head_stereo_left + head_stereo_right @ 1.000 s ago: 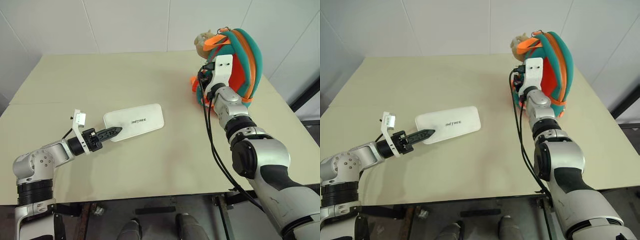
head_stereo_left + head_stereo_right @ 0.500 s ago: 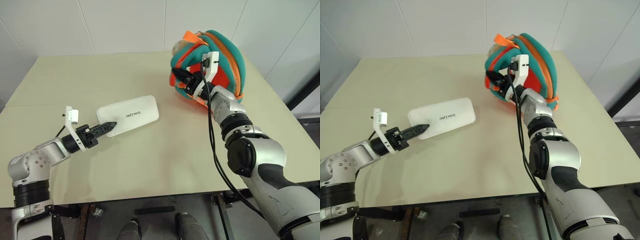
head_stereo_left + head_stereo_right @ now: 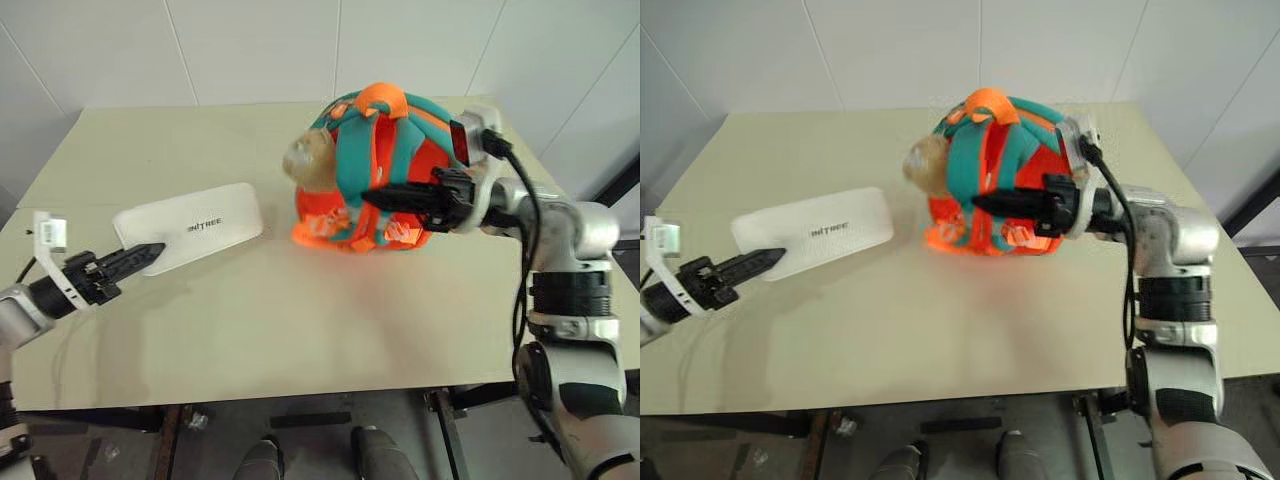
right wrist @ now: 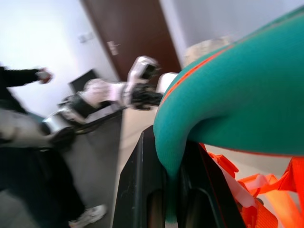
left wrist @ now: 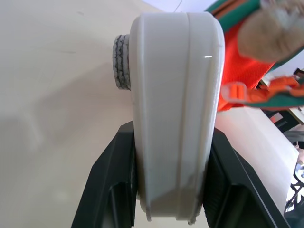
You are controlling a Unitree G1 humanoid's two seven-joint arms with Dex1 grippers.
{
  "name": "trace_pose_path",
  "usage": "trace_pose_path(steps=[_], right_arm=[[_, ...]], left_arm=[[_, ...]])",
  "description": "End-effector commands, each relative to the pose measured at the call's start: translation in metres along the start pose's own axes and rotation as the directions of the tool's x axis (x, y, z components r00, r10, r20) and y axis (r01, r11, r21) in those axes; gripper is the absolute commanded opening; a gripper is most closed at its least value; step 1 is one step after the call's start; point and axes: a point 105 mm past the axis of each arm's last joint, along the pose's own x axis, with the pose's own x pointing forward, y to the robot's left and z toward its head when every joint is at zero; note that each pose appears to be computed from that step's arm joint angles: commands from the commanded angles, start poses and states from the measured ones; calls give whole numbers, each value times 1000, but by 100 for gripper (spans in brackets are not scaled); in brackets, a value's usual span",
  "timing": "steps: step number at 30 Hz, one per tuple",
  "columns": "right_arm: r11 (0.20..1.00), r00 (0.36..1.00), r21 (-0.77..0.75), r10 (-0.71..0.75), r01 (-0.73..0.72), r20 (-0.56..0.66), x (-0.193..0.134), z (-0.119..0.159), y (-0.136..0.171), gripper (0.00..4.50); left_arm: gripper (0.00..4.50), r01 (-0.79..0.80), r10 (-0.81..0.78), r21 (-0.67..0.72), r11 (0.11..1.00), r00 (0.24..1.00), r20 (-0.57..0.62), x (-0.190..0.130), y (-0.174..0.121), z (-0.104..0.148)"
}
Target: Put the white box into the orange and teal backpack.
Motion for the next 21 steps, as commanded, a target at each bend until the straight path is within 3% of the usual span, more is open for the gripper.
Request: trace_pose_path(steps=[1, 10, 17, 21], right_arm=[[991, 991, -28, 131, -132, -17, 5, 14, 40, 4], [996, 996, 45, 78, -76, -35, 1, -10, 39, 4], [995, 997, 97, 26, -19, -71, -9, -34, 30, 4], [995, 998, 104, 17, -11, -64, -10, -34, 26, 4]], left_arm=[[134, 33, -37, 67, 997, 998, 57, -9, -14, 20], [134, 105, -119, 137, 985, 988, 98, -11, -37, 25], [134, 137, -174, 211, 968, 970, 168, -36, -67, 42], [134, 164, -194, 235, 958, 975, 110, -35, -77, 37]])
